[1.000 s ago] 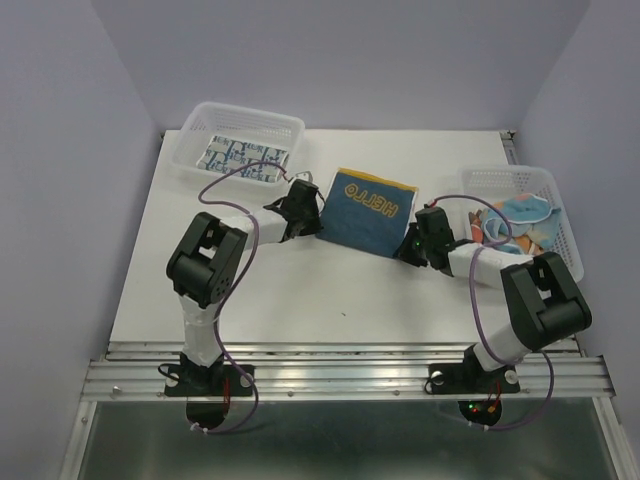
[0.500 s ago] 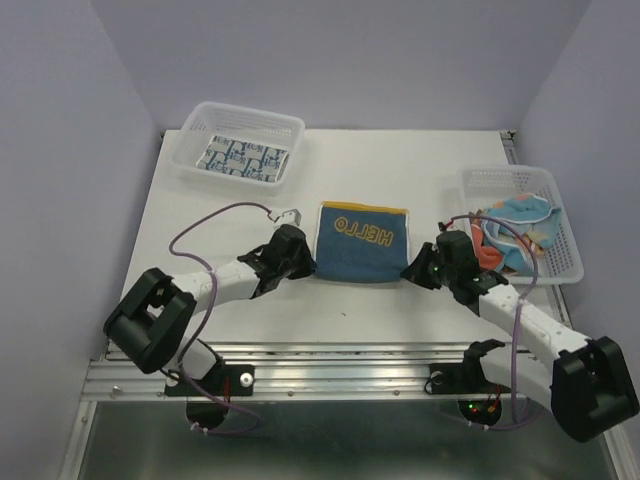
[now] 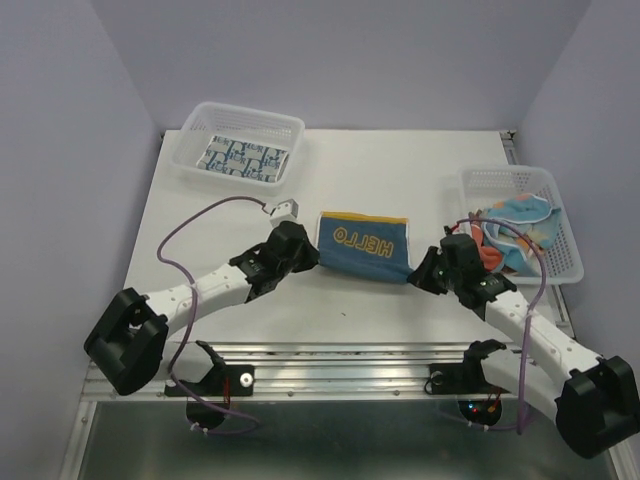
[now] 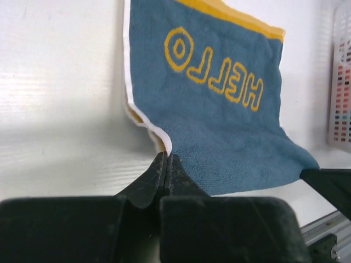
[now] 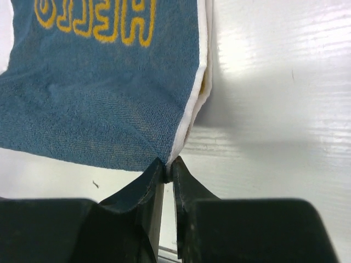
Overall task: Fold and stack the towels
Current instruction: Fold the towel
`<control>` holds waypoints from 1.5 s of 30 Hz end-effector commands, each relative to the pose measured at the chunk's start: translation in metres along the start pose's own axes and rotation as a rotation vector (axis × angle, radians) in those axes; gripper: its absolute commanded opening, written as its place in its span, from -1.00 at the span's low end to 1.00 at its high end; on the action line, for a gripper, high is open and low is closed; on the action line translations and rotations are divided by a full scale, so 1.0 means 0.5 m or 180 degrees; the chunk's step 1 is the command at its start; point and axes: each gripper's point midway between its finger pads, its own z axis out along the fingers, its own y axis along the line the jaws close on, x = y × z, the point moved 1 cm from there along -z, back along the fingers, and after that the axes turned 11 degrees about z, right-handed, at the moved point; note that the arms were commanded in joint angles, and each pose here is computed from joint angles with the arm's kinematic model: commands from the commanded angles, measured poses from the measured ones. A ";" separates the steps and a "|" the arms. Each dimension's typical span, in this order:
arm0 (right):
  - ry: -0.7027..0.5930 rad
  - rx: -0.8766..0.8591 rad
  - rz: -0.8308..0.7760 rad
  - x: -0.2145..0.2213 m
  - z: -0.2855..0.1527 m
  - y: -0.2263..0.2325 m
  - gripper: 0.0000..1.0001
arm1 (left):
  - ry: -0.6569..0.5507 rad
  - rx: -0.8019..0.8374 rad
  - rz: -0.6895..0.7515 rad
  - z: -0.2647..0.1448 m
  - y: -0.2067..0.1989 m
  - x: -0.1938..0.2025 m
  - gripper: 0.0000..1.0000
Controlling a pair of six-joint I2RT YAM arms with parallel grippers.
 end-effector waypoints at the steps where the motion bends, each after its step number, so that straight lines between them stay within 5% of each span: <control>1: -0.0490 0.0000 -0.0001 -0.096 -0.003 0.059 -0.67 | -0.0321 -0.0230 0.0008 0.013 -0.017 -0.094 -1.00; 13: -0.0889 0.0282 -0.0033 -0.215 0.062 0.116 -0.68 | -0.0310 -0.0402 0.0031 0.107 0.007 -0.193 -1.00; 43: -0.0779 0.0483 -0.0078 -0.317 0.246 0.118 -0.54 | -0.0237 -0.0571 0.0246 0.274 0.038 -0.290 -1.00; 45: -0.0770 0.0468 -0.0077 -0.321 0.246 0.122 -0.54 | -0.0103 -0.0574 0.0302 0.277 0.040 -0.277 -0.84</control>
